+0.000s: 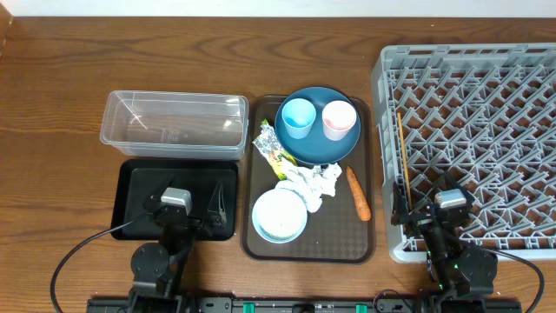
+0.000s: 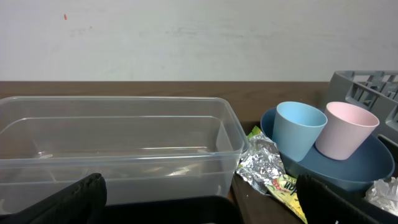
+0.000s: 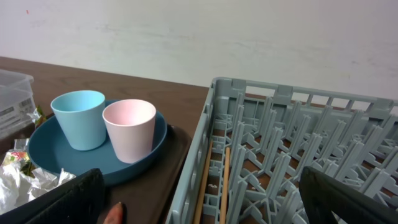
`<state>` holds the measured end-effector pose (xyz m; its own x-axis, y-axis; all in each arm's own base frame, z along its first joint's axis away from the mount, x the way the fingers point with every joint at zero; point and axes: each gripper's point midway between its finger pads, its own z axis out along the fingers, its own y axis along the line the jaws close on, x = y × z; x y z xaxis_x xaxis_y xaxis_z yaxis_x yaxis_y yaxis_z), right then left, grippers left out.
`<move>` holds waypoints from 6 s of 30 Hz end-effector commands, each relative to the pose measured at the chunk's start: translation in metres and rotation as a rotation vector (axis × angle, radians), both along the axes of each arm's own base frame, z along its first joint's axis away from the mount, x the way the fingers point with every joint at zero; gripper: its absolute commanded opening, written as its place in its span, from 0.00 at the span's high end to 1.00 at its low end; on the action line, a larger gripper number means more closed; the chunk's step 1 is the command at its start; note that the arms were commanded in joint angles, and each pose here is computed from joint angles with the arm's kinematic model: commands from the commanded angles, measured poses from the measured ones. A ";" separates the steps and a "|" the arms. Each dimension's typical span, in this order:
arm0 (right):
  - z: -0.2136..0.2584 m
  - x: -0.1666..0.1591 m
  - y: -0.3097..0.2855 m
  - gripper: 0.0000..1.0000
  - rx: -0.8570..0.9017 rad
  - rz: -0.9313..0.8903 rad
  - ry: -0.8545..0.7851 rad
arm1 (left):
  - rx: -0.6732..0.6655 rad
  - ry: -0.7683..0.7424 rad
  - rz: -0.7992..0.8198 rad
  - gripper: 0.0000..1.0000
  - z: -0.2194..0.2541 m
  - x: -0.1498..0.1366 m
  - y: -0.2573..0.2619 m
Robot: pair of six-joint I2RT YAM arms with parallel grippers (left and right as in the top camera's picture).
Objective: Sort waste into correct bins and load items into the dishwasher rack
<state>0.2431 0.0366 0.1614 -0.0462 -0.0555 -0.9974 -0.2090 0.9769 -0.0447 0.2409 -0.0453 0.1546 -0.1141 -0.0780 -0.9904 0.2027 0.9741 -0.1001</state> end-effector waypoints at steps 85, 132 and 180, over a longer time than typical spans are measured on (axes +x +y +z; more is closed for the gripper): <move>-0.001 0.000 0.001 0.01 -0.009 0.004 -0.001 | 0.021 0.043 -0.011 0.00 -0.015 -0.001 -0.001; -0.001 0.000 0.001 0.01 -0.009 0.004 -0.001 | -0.185 -0.092 -0.145 0.00 0.054 -0.012 -0.024; -0.001 0.000 0.001 0.01 -0.009 0.003 -0.001 | 0.095 1.112 -0.062 0.42 -0.022 0.037 -0.143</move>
<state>0.2431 0.0366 0.1612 -0.0473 -0.0556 -0.9973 -0.2090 0.9769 -0.0445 0.2558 -0.2151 0.1401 -0.9688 0.0919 -0.2300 0.1801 0.8988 -0.3996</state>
